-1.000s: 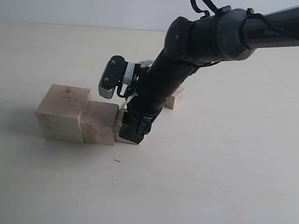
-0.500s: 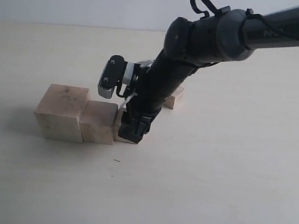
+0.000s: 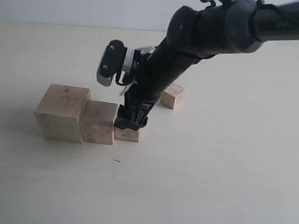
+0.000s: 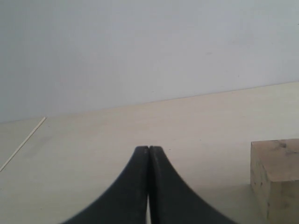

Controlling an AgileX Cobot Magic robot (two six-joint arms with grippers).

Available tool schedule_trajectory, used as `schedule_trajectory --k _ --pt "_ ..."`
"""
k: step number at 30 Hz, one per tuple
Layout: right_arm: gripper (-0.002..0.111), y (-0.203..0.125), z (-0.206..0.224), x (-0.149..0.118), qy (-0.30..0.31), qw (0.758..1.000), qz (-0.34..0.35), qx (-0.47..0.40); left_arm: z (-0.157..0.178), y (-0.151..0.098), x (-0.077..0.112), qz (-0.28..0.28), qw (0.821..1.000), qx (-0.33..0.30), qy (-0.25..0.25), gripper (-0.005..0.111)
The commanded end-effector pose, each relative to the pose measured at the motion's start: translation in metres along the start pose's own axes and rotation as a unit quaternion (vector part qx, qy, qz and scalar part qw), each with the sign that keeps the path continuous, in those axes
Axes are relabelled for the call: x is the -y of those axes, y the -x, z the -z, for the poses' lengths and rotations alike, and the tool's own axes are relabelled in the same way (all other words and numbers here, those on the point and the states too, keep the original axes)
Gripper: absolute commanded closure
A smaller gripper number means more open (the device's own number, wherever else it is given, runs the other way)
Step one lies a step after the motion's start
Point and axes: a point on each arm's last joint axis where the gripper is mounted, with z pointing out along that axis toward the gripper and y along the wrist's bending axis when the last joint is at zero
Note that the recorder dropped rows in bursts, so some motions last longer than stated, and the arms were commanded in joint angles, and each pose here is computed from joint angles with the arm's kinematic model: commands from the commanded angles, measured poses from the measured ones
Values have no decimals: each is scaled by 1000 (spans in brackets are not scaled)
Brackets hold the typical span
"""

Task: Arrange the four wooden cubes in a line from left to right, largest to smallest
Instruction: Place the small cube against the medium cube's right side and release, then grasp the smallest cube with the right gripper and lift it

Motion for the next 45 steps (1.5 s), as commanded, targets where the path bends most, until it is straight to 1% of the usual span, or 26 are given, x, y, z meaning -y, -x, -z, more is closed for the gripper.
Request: schedule_trajectory --k 1,3,4,5,6,7,8,9,10,11,12,16,20,24,25,26,27,29,33,34,38,41,43,45 --pt "21 20 48 -2 -33 999 -8 37 1 1 0 2 1000 5 2 107" --pt "21 27 76 -5 -52 998 -2 43 1 1 0 2 1000 5 2 107" --pt "21 29 91 -6 -71 997 -8 40 1 1 0 2 1000 5 2 107" --pt "21 29 118 -3 -118 992 -22 32 1 1 0 2 1000 5 2 107" --pt "21 27 132 -1 -145 988 -48 30 1 1 0 2 1000 5 2 107" --pt "21 17 148 8 -181 979 -89 19 1 1 0 2 1000 5 2 107" --pt "21 9 153 15 -197 972 -130 17 1 1 0 2 1000 5 2 107" --pt "21 -2 156 27 -209 957 -199 23 1 1 0 2 1000 5 2 107" --pt "21 -8 153 32 -210 950 -230 25 1 1 0 2 1000 5 2 107" --pt "21 -19 143 42 -206 938 -279 22 1 1 0 2 1000 5 2 107" --pt "21 -25 131 46 -199 932 -302 12 1 1 0 2 1000 5 2 107" --pt "21 -44 78 52 -162 935 -312 -43 1 1 0 2 1000 5 2 107" --pt "21 -60 38 56 -146 936 -312 -70 1 1 0 2 1000 5 2 107" --pt "21 -69 16 59 -143 935 -314 -75 1 1 0 2 1000 5 2 107" --pt "23 -70 12 59 -142 937 -311 -78 1 1 0 2 1000 5 2 107" --pt "26 -72 9 59 -139 939 -303 -83 1 1 0 2 1000 5 2 107" --pt "32 -73 7 59 -138 944 -288 -84 1 1 0 2 1000 5 2 107" --pt "53 -74 5 59 -136 948 -274 -88 1 1 0 2 1000 5 2 107" --pt "109 -66 23 58 -141 949 -268 -84 1 1 0 2 1000 5 2 107" --pt "107 -63 33 57 -141 951 -262 -84 1 1 0 2 1000 5 2 107" --pt "107 -49 78 45 -132 961 -224 -89 1 1 0 2 1000 5 2 107" --pt "107 -42 106 26 -104 973 -192 -72 1 1 0 2 1000 5 2 107" --pt "107 -44 109 10 -69 984 -154 -60 1 1 0 2 1000 5 2 107" --pt "107 -48 102 -3 -37 990 -124 -53 1 1 0 2 1000 5 2 107"
